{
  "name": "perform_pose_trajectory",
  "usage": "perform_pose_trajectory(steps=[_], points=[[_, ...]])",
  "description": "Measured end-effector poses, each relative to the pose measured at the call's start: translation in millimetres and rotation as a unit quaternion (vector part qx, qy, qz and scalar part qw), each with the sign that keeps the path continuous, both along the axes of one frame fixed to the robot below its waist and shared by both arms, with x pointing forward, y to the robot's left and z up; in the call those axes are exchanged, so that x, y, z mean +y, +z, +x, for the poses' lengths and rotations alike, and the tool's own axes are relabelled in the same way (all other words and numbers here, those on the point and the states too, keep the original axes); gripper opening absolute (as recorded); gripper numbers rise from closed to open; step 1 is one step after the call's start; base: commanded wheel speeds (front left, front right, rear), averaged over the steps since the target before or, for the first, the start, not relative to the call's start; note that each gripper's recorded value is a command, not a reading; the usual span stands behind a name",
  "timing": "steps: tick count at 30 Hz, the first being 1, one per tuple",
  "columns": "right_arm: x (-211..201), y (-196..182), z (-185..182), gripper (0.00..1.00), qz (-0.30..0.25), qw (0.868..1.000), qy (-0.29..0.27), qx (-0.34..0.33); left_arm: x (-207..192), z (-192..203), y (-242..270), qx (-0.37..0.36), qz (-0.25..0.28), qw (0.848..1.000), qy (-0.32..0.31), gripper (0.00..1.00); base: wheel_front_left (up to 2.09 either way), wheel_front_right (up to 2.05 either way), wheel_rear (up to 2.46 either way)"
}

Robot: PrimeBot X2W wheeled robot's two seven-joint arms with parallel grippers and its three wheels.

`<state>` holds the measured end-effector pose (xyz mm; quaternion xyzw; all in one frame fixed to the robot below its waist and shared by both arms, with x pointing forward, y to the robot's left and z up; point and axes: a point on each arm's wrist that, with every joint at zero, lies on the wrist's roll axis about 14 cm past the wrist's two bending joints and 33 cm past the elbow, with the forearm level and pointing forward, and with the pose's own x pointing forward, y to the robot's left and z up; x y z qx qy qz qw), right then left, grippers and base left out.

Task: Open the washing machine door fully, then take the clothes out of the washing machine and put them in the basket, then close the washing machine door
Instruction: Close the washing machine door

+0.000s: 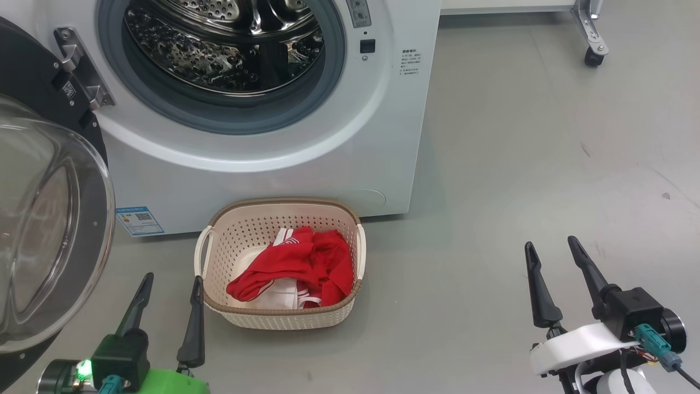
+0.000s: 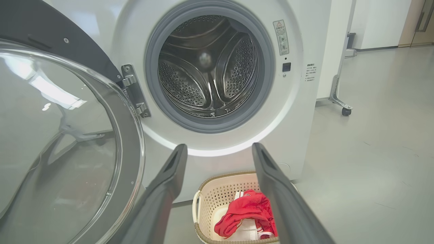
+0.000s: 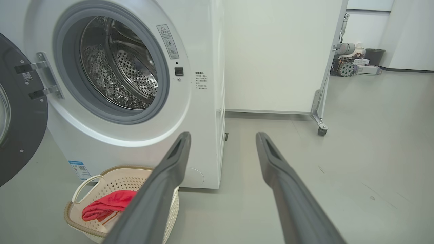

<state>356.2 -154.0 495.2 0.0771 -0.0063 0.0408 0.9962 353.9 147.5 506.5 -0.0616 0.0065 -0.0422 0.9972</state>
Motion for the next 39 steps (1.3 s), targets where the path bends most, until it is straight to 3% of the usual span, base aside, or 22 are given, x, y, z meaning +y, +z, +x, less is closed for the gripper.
perform_pose_trajectory(steps=[15,27,39], points=[[11.0,-3.1,11.3,1.0,-0.003,1.0,0.019,0.004,14.3,-10.0,-2.8,0.008,0.001,1.0,0.025,1.0,0.0,0.0,0.0],[66.7,-7.5,28.5,1.0,-0.001,0.994,0.109,0.011,62.7,-37.3,-0.7,0.005,0.004,0.993,0.116,1.0,0.0,0.0,0.0],[130.6,-12.8,35.7,1.0,0.001,0.977,0.21,0.021,110.6,-76.7,4.3,-0.003,0.007,0.976,0.216,1.0,0.0,0.0,0.0]])
